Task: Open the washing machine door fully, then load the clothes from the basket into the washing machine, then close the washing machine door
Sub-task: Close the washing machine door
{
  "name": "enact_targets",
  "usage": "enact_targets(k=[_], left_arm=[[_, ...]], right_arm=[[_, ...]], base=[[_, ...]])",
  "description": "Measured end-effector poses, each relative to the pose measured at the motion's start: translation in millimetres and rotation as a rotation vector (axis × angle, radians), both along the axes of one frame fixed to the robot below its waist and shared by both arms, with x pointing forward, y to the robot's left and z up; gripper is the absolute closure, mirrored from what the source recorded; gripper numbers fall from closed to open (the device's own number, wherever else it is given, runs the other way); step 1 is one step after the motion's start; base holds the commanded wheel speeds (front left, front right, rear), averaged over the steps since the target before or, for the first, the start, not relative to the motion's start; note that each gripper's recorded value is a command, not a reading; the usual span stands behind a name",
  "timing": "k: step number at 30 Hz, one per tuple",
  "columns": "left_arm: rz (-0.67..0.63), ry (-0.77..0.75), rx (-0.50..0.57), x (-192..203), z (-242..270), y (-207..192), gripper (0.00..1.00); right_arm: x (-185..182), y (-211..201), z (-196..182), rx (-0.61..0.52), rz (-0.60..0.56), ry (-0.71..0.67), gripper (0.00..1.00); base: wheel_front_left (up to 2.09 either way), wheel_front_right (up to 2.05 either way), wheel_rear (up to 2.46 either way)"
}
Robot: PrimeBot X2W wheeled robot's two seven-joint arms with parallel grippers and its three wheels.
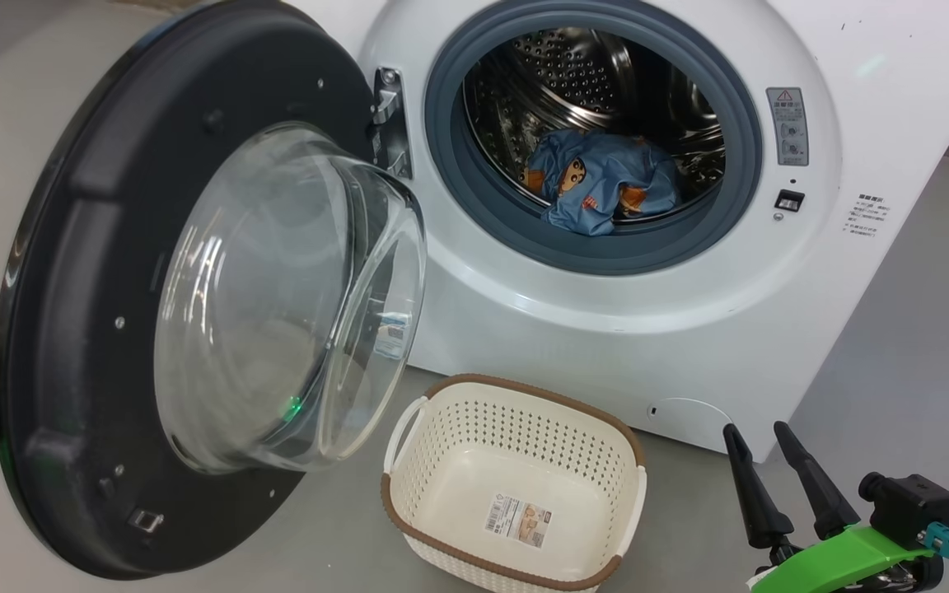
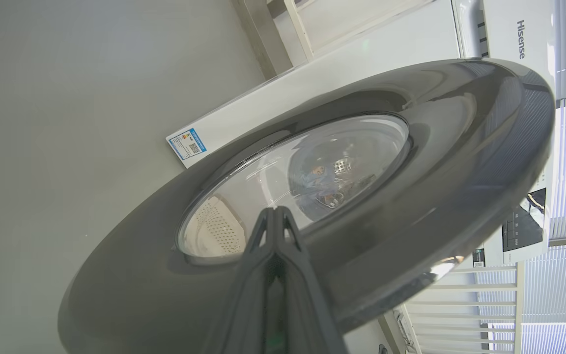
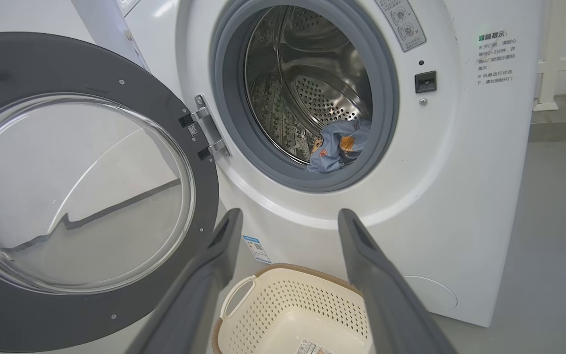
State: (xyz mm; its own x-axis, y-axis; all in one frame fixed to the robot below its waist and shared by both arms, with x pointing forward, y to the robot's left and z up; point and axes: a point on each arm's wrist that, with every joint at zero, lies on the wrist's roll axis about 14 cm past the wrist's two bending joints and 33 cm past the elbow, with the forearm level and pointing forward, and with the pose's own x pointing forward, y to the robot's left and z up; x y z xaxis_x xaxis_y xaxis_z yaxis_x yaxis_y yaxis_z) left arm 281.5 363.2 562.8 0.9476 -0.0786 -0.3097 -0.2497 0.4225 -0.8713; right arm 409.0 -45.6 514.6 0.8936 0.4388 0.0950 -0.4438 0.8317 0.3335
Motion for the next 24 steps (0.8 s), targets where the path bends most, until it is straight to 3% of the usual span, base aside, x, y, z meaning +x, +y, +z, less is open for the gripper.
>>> enact_targets(k=[2,4,5,6,11,24], left_arm=[[0.013,-0.006,0.014,-0.1,-0.2,3.1,0.96],[0.029,-0.016,0.026,-0.5,0.8,6.6,0.56],[0.041,-0.023,0.039,-0.5,2.0,9.4,0.15],[0.053,-0.027,0.058,-1.0,3.3,12.7,0.00],[0.093,-0.076,0.205,-4.0,17.4,29.8,0.00],[0.196,-0.229,0.447,-8.9,56.2,43.0,0.00]], right_arm=[[-0.1,0.3,0.1,-0.001,0.001,0.000,0.00],[-0.4,0.9,0.8,0.000,0.002,-0.002,0.00],[-0.7,1.5,1.1,0.002,0.002,-0.002,0.00],[-0.9,2.0,1.4,0.003,0.003,-0.002,0.00],[-1.6,3.2,2.7,0.004,0.005,-0.005,0.00],[-3.9,7.0,-3.3,0.003,0.015,0.012,0.00]], base=[[0.00,0.00,0.00],[0.00,0.00,0.00],[0.00,0.00,0.00],[0.00,0.00,0.00],[0.00,0.00,0.00],[0.00,0.00,0.00]])
